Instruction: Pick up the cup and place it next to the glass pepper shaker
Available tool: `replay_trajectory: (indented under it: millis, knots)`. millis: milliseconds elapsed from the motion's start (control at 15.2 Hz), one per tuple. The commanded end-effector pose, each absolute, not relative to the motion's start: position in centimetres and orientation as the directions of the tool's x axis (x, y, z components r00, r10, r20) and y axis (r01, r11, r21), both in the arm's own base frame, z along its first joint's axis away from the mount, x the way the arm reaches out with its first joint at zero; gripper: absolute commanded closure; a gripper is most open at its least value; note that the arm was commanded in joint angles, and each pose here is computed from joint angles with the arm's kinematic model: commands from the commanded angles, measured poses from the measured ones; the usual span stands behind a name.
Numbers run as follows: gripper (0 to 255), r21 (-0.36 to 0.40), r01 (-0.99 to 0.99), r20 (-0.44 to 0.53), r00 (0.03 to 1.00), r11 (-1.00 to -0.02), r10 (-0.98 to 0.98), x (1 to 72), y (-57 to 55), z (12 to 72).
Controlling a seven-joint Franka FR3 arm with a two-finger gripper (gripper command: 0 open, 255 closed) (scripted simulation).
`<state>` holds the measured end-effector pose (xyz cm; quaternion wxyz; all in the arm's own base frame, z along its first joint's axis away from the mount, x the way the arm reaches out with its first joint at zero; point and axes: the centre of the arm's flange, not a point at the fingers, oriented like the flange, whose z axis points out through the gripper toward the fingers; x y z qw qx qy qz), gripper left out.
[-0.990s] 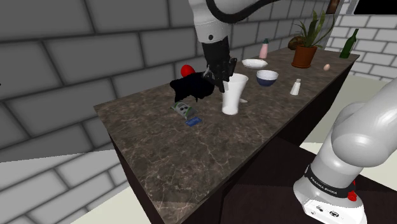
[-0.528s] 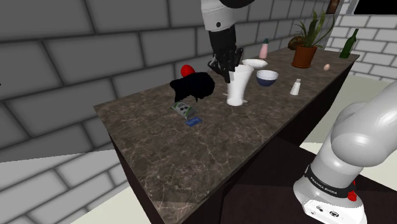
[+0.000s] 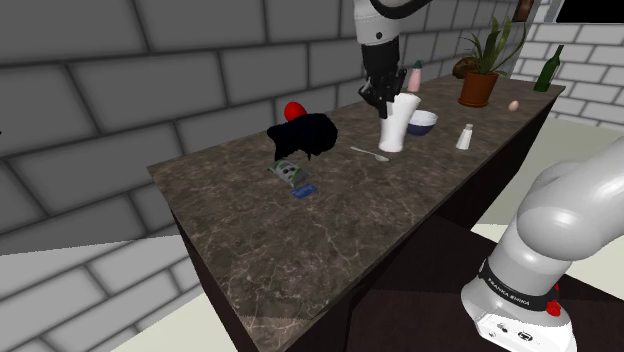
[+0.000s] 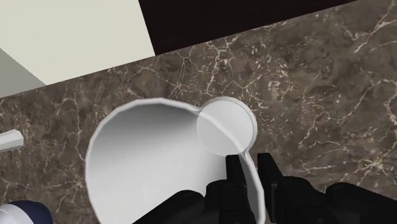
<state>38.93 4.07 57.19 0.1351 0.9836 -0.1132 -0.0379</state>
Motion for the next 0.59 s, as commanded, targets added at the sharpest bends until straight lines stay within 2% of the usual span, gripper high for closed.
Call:
replay_trajectory:
  millis: [0,528]
  knots:
    - [255,0.274,-0.211,-0.044,0.972,-0.938,-0.231,38.5,1.6,57.1]
    - [255,0.274,-0.211,-0.044,0.972,-0.938,-0.231,38.0,-8.9,57.1]
